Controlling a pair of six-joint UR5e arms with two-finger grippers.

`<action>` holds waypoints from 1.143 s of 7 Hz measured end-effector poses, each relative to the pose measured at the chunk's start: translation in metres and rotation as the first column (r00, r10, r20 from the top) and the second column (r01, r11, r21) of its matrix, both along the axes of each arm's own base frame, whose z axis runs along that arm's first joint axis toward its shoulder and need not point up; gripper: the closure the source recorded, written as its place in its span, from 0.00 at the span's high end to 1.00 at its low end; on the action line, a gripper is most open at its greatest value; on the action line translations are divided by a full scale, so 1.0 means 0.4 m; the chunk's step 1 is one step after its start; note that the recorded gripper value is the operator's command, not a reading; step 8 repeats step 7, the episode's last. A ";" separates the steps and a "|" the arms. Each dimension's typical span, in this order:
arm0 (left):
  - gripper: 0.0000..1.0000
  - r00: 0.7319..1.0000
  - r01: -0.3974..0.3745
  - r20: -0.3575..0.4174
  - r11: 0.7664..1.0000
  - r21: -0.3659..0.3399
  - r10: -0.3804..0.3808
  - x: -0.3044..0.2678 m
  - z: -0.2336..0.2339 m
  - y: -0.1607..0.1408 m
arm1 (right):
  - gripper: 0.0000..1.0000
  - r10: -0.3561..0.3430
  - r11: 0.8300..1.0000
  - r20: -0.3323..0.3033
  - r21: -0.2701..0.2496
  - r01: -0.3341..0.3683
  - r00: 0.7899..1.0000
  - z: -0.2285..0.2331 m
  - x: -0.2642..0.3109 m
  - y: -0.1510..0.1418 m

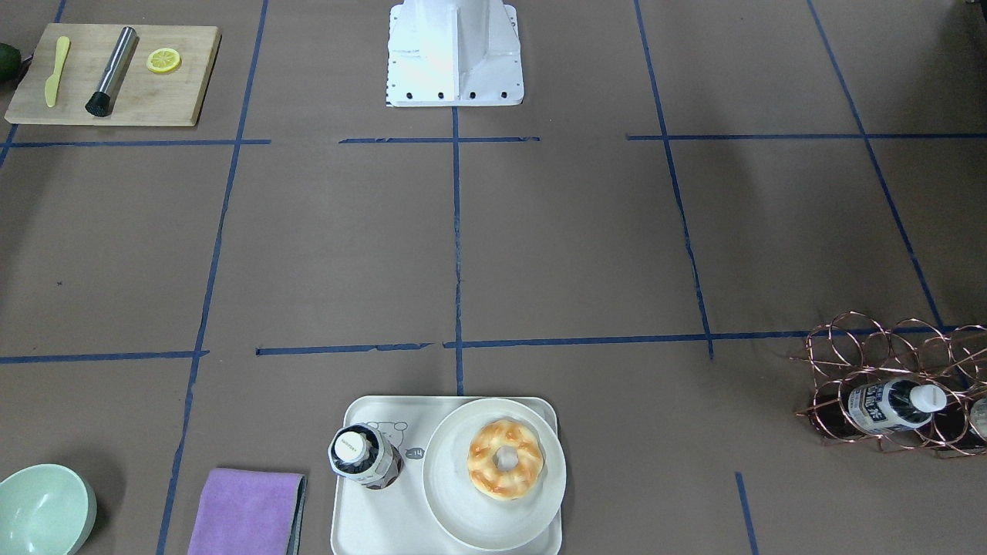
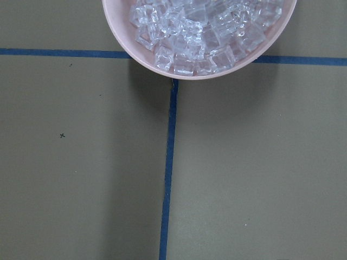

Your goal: Place tea on tray

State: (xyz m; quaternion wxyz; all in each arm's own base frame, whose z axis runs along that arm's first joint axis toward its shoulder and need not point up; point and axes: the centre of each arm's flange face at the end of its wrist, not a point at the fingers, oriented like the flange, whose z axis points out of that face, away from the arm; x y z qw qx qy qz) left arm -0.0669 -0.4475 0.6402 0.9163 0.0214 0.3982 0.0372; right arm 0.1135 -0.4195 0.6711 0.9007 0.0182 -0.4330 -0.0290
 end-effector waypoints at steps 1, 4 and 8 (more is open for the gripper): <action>1.00 1.000 0.000 0.000 1.000 0.000 0.000 0.000 -0.001 -0.001 | 1.00 0.001 1.000 0.000 0.002 -0.001 1.000 -0.003 0.001 -0.003; 1.00 1.000 0.001 0.000 1.000 0.007 -0.001 0.000 -0.010 -0.012 | 1.00 0.001 1.000 -0.001 0.007 -0.001 1.000 -0.008 0.003 -0.008; 1.00 1.000 0.001 0.000 1.000 0.010 -0.001 0.000 -0.013 -0.015 | 1.00 0.002 1.000 -0.001 0.011 -0.002 1.000 -0.011 0.003 -0.011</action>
